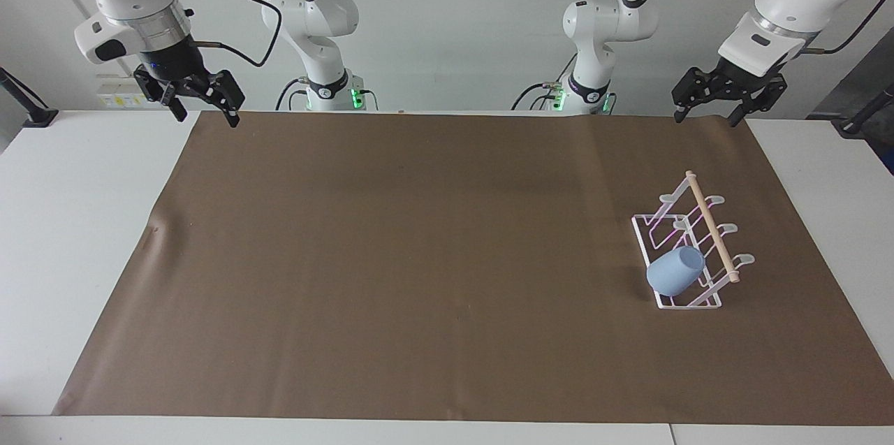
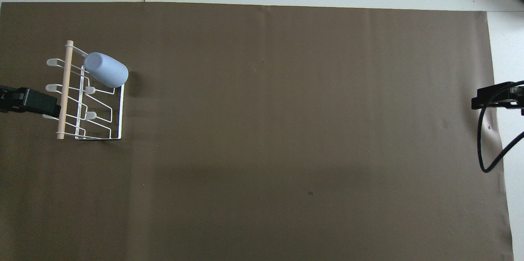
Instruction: Hang cup on cup holder
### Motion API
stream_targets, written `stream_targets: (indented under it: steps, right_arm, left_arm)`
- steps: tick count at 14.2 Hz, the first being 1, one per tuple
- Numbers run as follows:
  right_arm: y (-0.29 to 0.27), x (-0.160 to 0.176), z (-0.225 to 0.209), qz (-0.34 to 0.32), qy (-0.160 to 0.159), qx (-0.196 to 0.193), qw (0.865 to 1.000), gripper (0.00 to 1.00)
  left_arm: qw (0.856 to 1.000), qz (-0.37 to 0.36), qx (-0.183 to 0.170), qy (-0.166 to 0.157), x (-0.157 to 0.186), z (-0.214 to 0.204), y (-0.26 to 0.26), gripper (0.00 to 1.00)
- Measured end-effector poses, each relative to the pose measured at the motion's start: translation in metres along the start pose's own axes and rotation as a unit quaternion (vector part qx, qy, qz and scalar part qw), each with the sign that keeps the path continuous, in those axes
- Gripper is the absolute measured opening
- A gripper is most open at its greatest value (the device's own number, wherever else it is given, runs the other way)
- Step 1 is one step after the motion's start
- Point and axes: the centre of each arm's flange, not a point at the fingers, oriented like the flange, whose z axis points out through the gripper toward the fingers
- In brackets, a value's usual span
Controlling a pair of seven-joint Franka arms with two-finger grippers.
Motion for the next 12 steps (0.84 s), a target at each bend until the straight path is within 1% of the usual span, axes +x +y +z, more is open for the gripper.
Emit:
stream_targets:
  steps: [3, 12]
  right_arm:
    - [-0.0001, 0.0000, 0.0004, 0.000, 0.000, 0.000, 1.000, 1.00]
    - [-0.0002, 0.0000, 0.0010, 0.000, -0.001, 0.000, 1.000, 1.00]
  left_arm:
    - [1.000, 0.003, -0.006, -0.006, -0.0011, 0.0010, 0.0036, 1.00]
    - [1.000, 0.003, -0.006, -0.006, -0.0014, 0.0003, 0.0026, 1.00]
